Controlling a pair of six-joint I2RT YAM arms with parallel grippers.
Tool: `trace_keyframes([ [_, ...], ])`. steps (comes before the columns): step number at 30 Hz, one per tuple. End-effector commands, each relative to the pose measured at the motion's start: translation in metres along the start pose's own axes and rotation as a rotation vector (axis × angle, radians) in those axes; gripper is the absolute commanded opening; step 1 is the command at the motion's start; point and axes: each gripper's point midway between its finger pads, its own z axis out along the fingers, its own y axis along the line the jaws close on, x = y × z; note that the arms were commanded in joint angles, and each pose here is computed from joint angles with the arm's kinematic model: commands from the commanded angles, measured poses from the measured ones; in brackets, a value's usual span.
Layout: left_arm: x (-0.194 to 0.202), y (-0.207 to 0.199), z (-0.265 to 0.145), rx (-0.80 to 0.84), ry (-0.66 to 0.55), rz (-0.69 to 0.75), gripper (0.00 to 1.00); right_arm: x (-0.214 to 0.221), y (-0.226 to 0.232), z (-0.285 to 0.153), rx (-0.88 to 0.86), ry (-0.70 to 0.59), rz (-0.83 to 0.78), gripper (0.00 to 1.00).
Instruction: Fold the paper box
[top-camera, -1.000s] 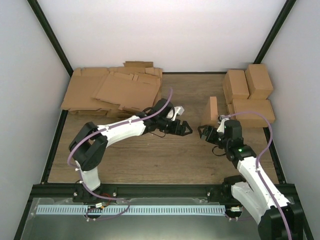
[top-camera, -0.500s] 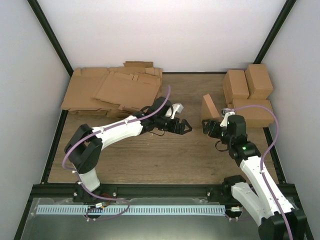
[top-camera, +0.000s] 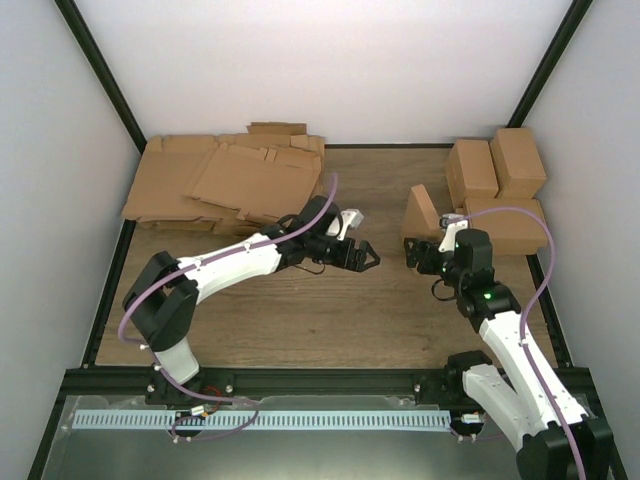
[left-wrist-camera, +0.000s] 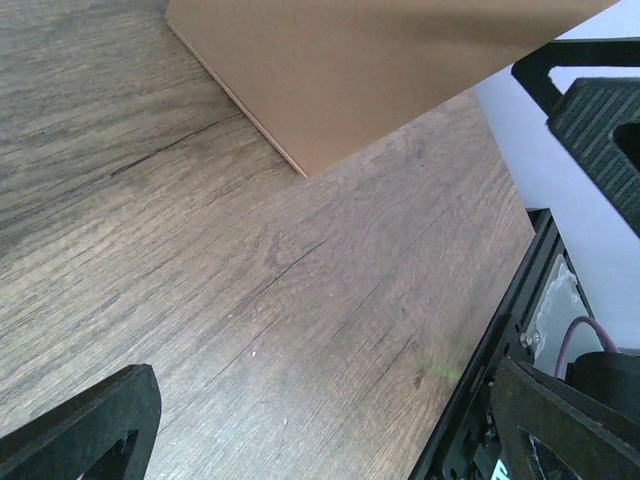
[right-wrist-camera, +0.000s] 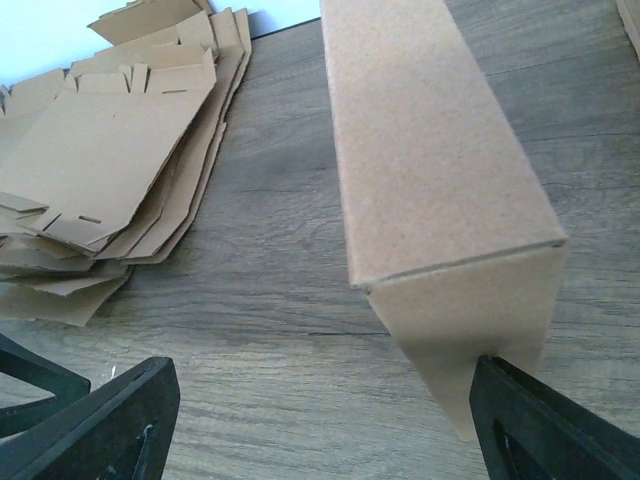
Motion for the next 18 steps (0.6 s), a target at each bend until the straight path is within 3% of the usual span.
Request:
trace_keyframes([
  [1, -0.006, -0.010, -0.016, 0.001, -0.035, 0.046, 0.94, -0.011, 0.014, -0.007, -0.057, -0.032, -0.036, 0.83],
  [6, -0.015, -0.015, -0.022, 0.000, -0.061, 0.032, 0.99, -0.013, 0.026, -0.018, -0.109, -0.018, 0.009, 0.83],
  [12, -0.035, -0.020, -0.021, 0.080, -0.110, -0.141, 1.00, -0.005, 0.046, -0.032, -0.220, 0.039, 0.135, 0.84],
  [18, -0.050, -0.034, 0.006, 0.168, -0.031, -0.253, 1.00, 0.014, 0.058, -0.048, -0.312, 0.087, 0.295, 0.84],
])
